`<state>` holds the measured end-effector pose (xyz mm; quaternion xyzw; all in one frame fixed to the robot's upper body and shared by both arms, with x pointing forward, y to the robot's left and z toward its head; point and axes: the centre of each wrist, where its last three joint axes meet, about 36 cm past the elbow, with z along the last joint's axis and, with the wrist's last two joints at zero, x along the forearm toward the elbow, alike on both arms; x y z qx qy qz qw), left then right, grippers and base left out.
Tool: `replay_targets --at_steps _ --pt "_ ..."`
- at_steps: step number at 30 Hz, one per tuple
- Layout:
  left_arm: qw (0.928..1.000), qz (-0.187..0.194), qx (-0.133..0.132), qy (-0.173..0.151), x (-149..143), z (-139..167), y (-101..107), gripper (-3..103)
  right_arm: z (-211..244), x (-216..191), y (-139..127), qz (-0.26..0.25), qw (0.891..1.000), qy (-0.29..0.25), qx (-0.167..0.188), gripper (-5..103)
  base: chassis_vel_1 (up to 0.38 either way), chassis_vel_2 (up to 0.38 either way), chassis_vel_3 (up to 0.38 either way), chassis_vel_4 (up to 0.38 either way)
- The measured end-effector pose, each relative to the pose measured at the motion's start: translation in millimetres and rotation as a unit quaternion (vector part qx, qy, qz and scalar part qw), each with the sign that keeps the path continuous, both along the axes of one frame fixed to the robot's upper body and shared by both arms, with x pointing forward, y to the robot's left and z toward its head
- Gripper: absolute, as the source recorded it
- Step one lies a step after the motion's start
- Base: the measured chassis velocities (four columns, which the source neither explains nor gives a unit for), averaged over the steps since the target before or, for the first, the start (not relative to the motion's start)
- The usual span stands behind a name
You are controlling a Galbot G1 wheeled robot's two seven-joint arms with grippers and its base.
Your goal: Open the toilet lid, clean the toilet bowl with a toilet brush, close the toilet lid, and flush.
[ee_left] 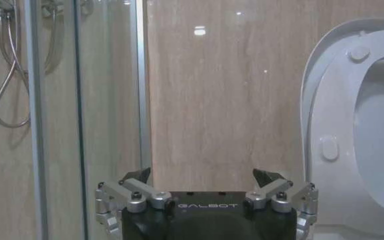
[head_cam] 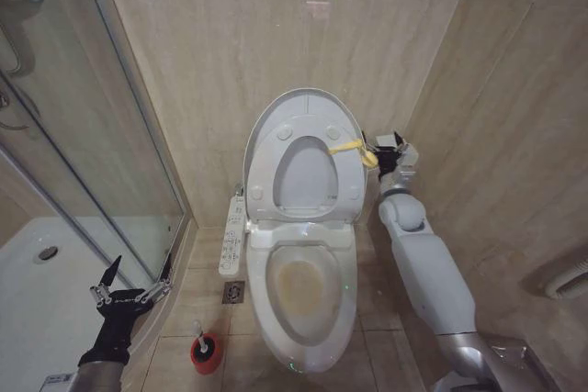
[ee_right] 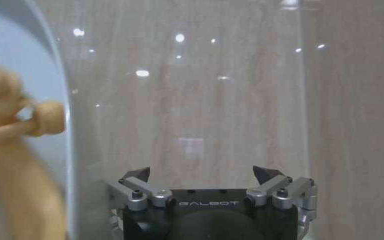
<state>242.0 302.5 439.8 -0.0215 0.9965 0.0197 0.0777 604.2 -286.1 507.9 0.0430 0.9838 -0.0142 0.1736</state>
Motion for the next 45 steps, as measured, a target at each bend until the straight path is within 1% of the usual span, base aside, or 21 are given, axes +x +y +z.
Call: replay_targets --at_steps 5,12,16,19,20,24,25,29,30,35,39,44,45 --pt "1.0000 0.000 0.000 0.000 0 0 0 100 3 -6 15 0.016 1.000 -0.004 -0.007 100 0.000 0.000 0.000 0.000" --pt "1.0000 0.000 0.000 0.000 0 0 0 100 -2 -19 18 0.028 0.999 -0.004 -0.025 100 0.000 0.000 0.000 0.000" --pt "1.0000 0.000 0.000 0.000 0 0 0 100 -6 -32 8 0.030 0.999 -0.002 -0.036 100 0.000 0.000 0.000 0.000" --pt "1.0000 0.000 0.000 0.000 0 0 0 100 -8 -48 -5 0.031 0.998 0.000 -0.047 100 0.000 0.000 0.000 0.000" --pt "1.0000 0.000 0.000 0.000 0 0 0 100 -8 -48 -5 0.031 0.998 0.000 -0.047 100 0.000 0.000 0.000 0.000" --pt "1.0000 0.000 0.000 0.000 0 0 0 100 -16 -76 -19 0.031 0.998 0.008 -0.058 100 0.000 0.000 0.000 0.000" --pt "1.0000 0.000 0.000 0.000 0 0 0 100 -16 -76 -19 0.031 0.998 0.008 -0.058 100 0.000 0.000 0.000 0.000" --pt "1.0000 0.000 0.000 0.000 0 0 0 100 -32 -109 -31 0.029 0.997 0.025 -0.065 100 0.000 0.000 0.000 0.000" --pt "1.0000 0.000 0.000 0.000 0 0 0 100 -32 -109 -31 0.029 0.997 0.025 -0.065 100 0.000 0.000 0.000 0.000" --pt "1.0000 0.000 0.000 0.000 0 0 0 100 -42 -142 -37 0.025 0.997 0.031 -0.065 100 0.000 0.000 0.000 0.000" --pt "1.0000 0.000 0.000 0.000 0 0 0 100 -43 -154 -37 0.023 0.997 0.032 -0.062 100 0.000 0.000 0.000 0.000" --pt "1.0000 0.000 0.000 0.000 0 0 0 100 -43 -186 -34 0.018 0.997 0.052 -0.050 100 0.000 0.000 0.000 0.000" --pt "1.0000 0.000 0.000 0.000 0 0 0 100 -43 -186 -34 0.018 0.997 0.052 -0.050 100 0.000 0.000 0.000 0.000"
